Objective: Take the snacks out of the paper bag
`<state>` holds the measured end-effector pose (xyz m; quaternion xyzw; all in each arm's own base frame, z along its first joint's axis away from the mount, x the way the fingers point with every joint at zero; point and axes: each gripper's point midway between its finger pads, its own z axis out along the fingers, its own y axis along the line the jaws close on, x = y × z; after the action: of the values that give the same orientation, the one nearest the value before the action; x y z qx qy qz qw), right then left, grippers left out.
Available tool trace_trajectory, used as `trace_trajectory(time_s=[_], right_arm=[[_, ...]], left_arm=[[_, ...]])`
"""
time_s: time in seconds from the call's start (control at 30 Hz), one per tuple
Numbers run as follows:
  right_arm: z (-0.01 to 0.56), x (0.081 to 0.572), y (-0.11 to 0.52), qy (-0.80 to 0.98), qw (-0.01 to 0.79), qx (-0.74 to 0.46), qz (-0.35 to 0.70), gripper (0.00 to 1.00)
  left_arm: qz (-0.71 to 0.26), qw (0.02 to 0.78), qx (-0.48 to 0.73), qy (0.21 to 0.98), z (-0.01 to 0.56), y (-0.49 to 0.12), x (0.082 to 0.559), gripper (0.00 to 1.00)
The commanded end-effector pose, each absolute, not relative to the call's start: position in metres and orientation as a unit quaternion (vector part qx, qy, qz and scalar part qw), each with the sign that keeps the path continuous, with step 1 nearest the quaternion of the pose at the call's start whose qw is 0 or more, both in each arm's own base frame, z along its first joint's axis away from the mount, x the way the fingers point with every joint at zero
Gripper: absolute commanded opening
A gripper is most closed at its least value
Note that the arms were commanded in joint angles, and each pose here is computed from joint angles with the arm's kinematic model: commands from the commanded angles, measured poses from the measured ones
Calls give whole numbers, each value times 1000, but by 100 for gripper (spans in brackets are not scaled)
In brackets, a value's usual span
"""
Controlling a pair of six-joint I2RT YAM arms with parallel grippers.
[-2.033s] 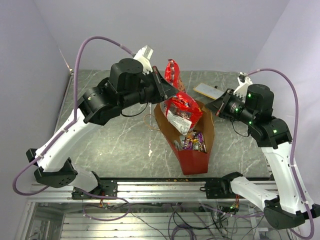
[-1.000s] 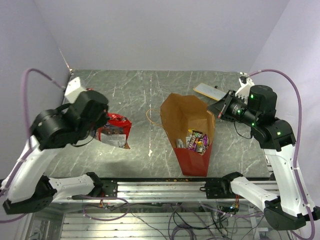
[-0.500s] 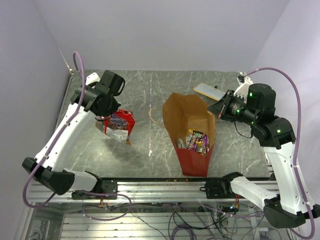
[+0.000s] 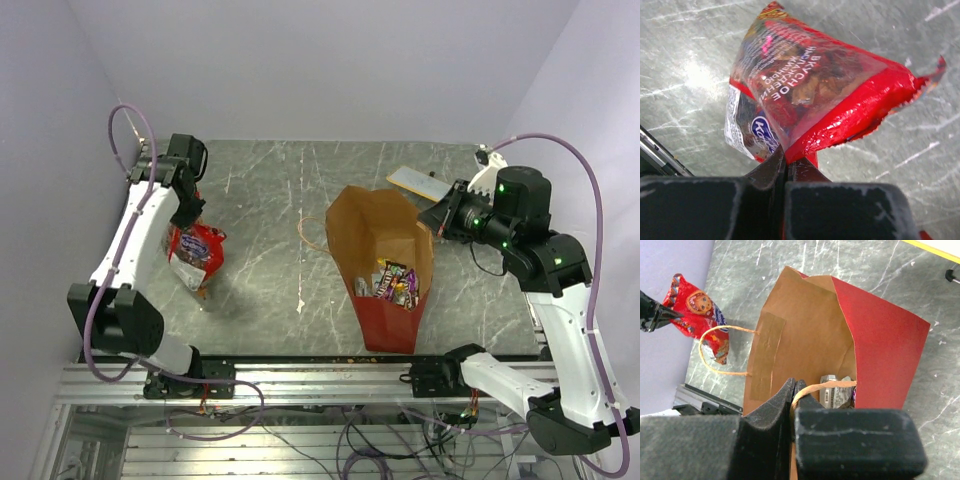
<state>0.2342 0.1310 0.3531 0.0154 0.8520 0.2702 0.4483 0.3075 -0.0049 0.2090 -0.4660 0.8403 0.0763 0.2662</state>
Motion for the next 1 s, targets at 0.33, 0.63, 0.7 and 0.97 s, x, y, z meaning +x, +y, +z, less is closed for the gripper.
trace_trajectory(time_s=[0.33, 0.63, 0.7, 0.97], right_arm=[[347, 234, 136, 842, 457, 8, 288, 0], [341, 239, 135, 850, 450, -3, 273, 0], [344, 240, 132, 852, 453, -4, 262, 0], [358, 252, 115, 850, 486, -32, 202, 0]], left_arm=[[-31, 253, -324, 911, 107, -63, 415, 7], [-66, 247, -280, 925, 104, -77, 412, 59], [-94, 268, -277, 918, 124, -83, 413, 70], [-212, 333, -265, 880, 221, -109, 388, 92]])
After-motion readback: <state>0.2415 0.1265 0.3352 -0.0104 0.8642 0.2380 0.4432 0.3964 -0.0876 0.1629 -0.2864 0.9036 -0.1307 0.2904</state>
